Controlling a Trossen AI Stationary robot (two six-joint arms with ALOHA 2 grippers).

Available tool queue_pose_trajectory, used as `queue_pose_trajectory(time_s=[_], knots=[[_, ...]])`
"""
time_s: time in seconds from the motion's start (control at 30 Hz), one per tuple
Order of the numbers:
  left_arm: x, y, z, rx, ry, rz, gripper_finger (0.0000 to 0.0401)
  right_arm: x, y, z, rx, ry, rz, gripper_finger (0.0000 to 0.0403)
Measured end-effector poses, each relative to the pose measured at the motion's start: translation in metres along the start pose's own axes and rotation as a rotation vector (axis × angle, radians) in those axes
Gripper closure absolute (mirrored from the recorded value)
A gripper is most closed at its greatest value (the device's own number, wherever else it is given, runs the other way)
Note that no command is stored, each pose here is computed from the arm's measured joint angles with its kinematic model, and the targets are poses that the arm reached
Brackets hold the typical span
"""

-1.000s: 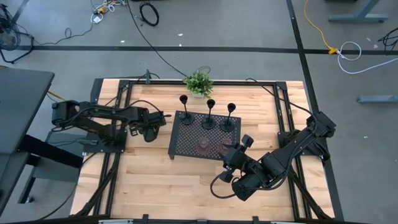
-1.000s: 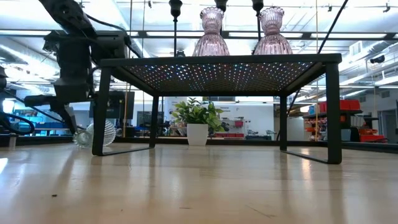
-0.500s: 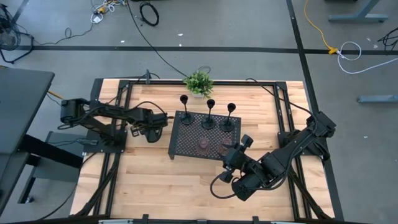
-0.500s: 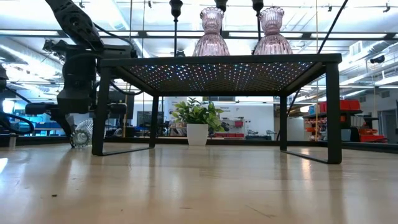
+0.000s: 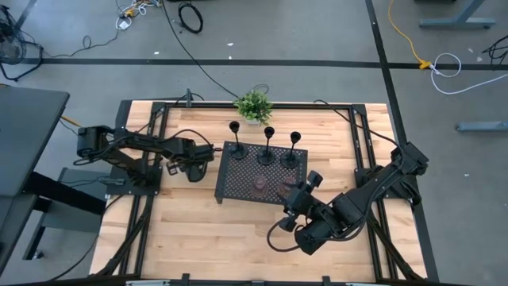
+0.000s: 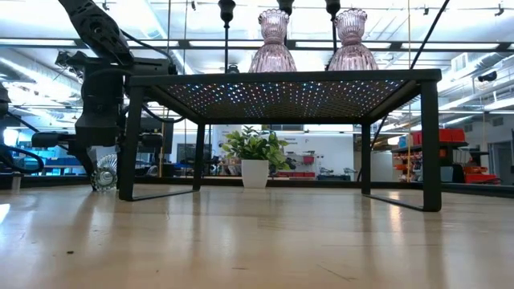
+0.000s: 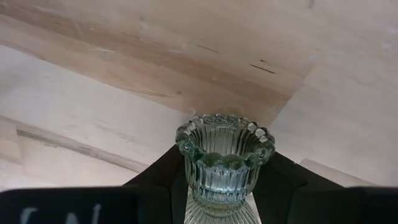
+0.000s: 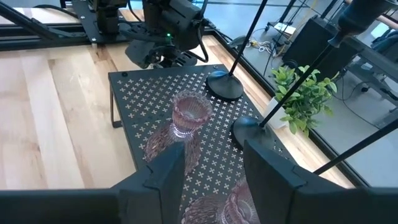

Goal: Pick & Place candle stick holders
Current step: Align the green glass candle holder with the black candle holder on the shelf

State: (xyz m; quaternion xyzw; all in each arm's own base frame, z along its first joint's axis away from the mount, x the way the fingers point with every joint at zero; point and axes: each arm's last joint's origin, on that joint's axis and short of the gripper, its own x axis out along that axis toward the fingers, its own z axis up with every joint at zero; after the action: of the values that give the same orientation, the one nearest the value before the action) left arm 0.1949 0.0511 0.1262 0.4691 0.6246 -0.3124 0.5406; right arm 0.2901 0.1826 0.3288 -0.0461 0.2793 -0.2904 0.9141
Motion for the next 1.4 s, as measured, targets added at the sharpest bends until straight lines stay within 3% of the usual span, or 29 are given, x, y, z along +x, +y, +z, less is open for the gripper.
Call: queue_pose_trajectory(time_s=[0.33,0.63,0.9,1.1,1.27,1.4], knots=[[-0.004,0.003,0.000,-0.186,-0.043,-0.005,0.0264,0.001,-0.001,0.001,-0.003,0.001,-0.003,0.0241],[-0.032,0.020,0.005,-0.463,-0.362,0.022,0.0264,0.001,0.000,0.001,-0.001,0.002,-0.001,0.0241],[-0.051,0.006,-0.001,-0.627,-0.379,-0.007,0.0264,0.001,0.000,0.000,-0.002,0.008,0.005,0.0241],[-0.069,-0.001,-0.001,-0.726,-0.572,-0.058,0.0264,0.001,0.000,0.001,-0.026,0.005,0.007,0.0241],[-0.085,-0.008,-0.005,-0.800,-0.653,-0.028,0.0264,0.001,0.000,0.001,-0.026,0.003,0.009,0.0241],[-0.099,-0.016,-0.010,-0.941,-0.719,-0.016,0.0264,0.001,0.000,0.001,-0.025,0.002,0.010,0.0241]])
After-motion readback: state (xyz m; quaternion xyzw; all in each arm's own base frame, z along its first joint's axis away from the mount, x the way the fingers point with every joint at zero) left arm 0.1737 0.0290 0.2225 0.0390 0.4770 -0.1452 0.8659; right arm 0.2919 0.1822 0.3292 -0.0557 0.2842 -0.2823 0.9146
